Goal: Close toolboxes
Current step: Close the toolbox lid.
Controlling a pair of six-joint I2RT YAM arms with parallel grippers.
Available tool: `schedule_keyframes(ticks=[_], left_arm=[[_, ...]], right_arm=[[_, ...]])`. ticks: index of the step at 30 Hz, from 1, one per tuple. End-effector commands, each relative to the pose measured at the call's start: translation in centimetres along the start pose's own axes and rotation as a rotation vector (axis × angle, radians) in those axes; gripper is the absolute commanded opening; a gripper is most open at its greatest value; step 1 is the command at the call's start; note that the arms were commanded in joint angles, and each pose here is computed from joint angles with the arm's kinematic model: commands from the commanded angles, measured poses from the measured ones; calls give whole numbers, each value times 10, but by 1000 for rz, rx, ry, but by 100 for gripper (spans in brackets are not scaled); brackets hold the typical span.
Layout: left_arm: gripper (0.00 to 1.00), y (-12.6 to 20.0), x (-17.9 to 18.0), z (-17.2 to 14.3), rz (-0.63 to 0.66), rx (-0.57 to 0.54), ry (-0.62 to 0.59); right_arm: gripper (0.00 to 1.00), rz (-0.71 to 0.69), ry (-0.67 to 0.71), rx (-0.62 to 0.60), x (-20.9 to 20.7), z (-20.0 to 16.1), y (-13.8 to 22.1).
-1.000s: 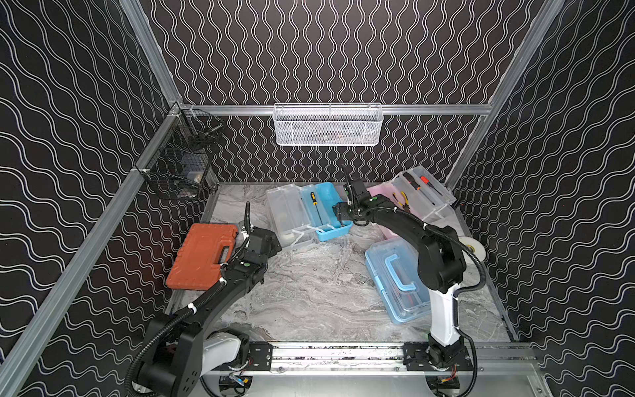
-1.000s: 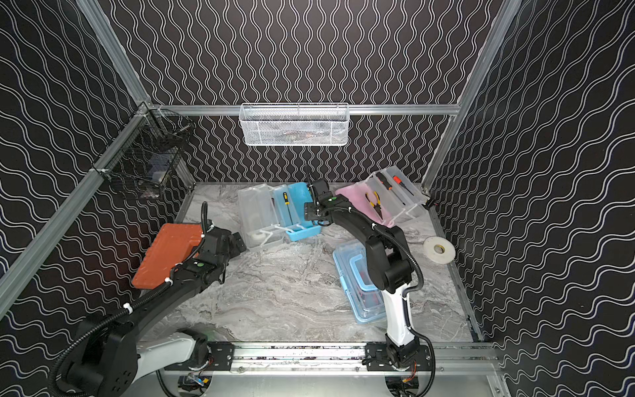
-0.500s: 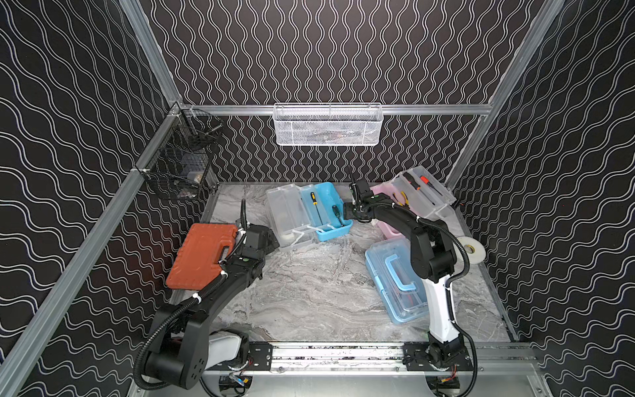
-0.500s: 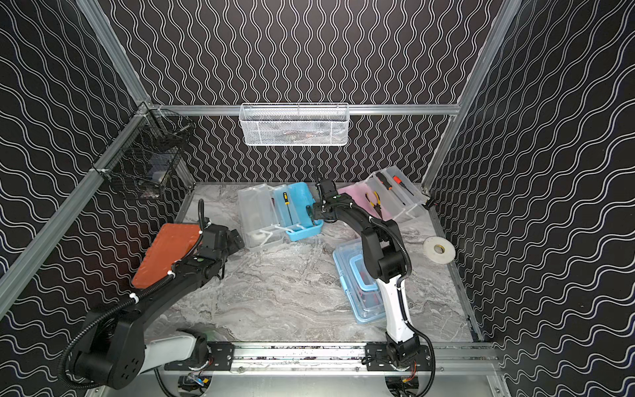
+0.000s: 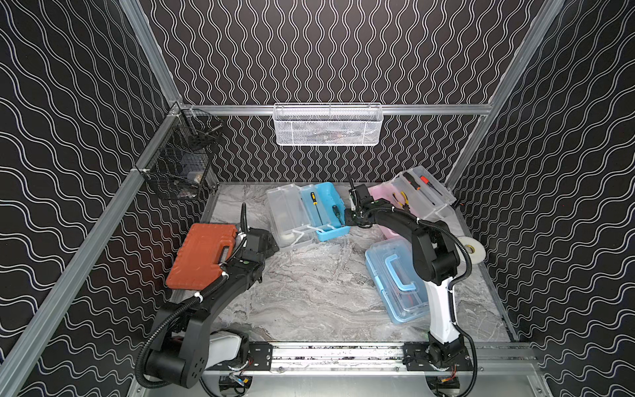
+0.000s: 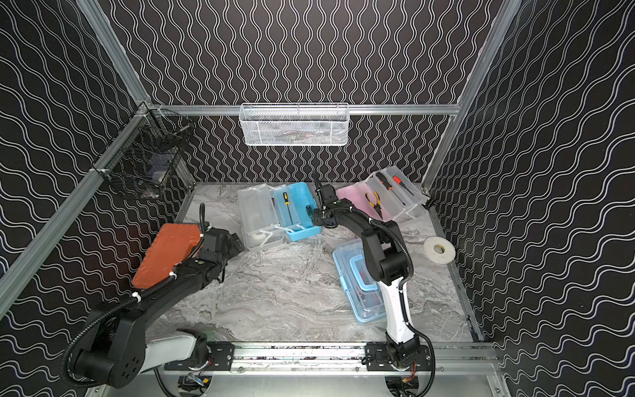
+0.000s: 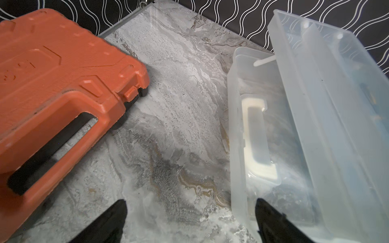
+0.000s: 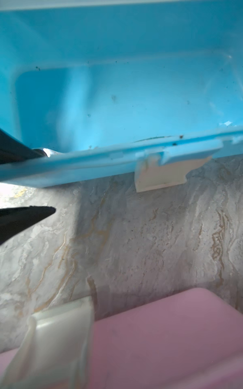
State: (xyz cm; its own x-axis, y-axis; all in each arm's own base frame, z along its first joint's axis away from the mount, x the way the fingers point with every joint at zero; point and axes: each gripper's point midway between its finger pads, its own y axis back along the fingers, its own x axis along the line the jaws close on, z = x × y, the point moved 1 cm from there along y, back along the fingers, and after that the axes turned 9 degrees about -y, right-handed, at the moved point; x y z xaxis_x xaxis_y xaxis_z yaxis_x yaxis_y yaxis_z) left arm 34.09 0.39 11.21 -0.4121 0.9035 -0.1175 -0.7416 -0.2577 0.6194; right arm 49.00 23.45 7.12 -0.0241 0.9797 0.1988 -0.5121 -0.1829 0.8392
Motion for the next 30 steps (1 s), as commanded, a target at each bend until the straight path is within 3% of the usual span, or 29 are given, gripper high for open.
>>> schedule_keyframes(ticks=[1, 8, 16, 30], left_arm=[[99, -4, -5, 5, -26, -22, 34], [97, -21, -23, 3, -120, -8, 85], [93, -39, -34, 15, -184, -15, 176], [78, -63, -54, 11, -246, 37, 201]], right_arm=[[28, -40, 12, 12, -10, -7, 2], [21, -77, 30, 21, -19, -15, -1], [20, -104, 44, 15, -25, -16, -2], [20, -80, 51, 11, -21, -14, 1]])
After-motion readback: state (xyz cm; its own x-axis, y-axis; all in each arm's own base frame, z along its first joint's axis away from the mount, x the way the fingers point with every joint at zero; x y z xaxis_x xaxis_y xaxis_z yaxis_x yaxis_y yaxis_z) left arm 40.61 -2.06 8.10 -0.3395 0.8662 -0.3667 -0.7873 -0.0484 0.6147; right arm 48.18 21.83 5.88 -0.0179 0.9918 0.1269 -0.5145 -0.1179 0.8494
